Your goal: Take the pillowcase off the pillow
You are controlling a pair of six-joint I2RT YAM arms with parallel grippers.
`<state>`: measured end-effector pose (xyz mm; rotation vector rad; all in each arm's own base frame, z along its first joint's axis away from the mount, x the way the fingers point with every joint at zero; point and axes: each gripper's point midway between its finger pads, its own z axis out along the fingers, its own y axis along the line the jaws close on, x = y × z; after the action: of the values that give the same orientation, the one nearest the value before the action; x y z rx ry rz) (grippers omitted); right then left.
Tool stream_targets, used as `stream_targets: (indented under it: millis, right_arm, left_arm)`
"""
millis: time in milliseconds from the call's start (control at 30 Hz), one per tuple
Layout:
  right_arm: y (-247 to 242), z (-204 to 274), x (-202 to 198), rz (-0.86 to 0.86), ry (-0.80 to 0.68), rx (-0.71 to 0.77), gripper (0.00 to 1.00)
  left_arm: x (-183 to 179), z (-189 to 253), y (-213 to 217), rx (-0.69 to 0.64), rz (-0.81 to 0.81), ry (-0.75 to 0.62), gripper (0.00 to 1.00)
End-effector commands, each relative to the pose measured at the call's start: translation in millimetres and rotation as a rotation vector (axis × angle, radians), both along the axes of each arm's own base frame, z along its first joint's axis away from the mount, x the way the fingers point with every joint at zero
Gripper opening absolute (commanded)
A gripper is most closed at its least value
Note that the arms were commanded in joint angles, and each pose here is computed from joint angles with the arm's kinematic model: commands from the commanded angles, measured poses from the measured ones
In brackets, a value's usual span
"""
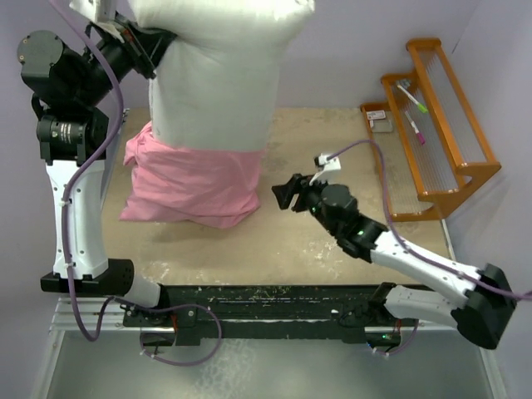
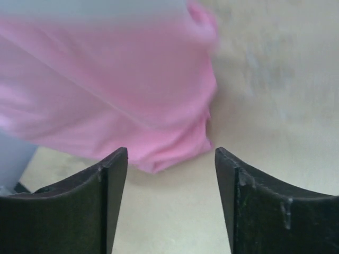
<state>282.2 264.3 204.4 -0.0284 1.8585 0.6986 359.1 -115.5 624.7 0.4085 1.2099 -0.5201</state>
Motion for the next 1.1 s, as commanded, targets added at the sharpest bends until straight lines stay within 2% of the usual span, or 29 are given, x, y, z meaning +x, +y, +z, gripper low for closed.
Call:
stream_targets:
  millis: [0, 133, 233, 333, 433, 533, 633, 733, 833, 900, 967, 1033, 1067]
  right_arm:
    - [-7.2, 146.4, -15.7, 0.145, -0.341, -0.08, 0.73]
    - [-9.0, 274.0, -22.0, 0.193, -0.594, -0.138, 0.82]
    - [-0.5, 331.6, -25.2, 0.242, -0.708, -0.168, 0.85]
    - [6.0, 367.7, -25.0, 0.26, -0.776, -0.176, 0.87]
    - [16.9, 375.1, -21.8, 0.291, -0.784, -0.185, 0.91]
    - [35.3, 365.9, -22.9, 0.373, -0.763, -0.179, 0.99]
    - [51.8, 333.6, -17.8, 0.445, -0.679, -0.223, 1.0]
    - [50.5, 303.6, -4.9, 0.42, -0.611, -0.3, 1.0]
    - [42.4, 295.8, -2.2, 0.393, -0.623, -0.342, 0.99]
    - [40.5, 286.1, 1.0, 0.39, -0.613, -0.377, 0.96]
    - [41.6, 274.3, 6.7, 0.394, -0.59, -0.419, 0.87]
    - [40.4, 266.2, 15.8, 0.372, -0.561, -0.439, 0.7]
    - [36.2, 265.2, 23.2, 0.341, -0.546, -0.436, 0.57]
  left_arm:
    - [-76.2, 36.1, -28.9, 0.121, -0.219, -0.249, 0.0]
    - [-76.8, -3.3, -43.8, 0.18, -0.343, -0.124, 0.0]
    - [-74.0, -42.5, -58.3, 0.22, -0.42, -0.007, 0.0]
    - [-70.4, -82.1, -71.7, 0.277, -0.452, 0.083, 0.0]
    - [-72.1, -106.4, -84.7, 0.321, -0.468, 0.116, 0.0]
    - [-72.2, -117.5, -96.3, 0.34, -0.472, 0.128, 0.0]
    - [-74.2, -116.8, -103.1, 0.342, -0.481, 0.12, 0.0]
    - [-79.5, -115.6, -106.3, 0.355, -0.492, 0.109, 0.0]
    - [-85.6, -115.6, -106.9, 0.374, -0.506, 0.098, 0.0]
    - [-89.0, -115.0, -107.2, 0.381, -0.515, 0.092, 0.0]
    - [-91.8, -112.6, -107.2, 0.381, -0.522, 0.089, 0.0]
    - [-96.8, -108.8, -106.0, 0.387, -0.528, 0.086, 0.15]
    - [-100.5, -107.8, -105.1, 0.396, -0.533, 0.085, 0.2]
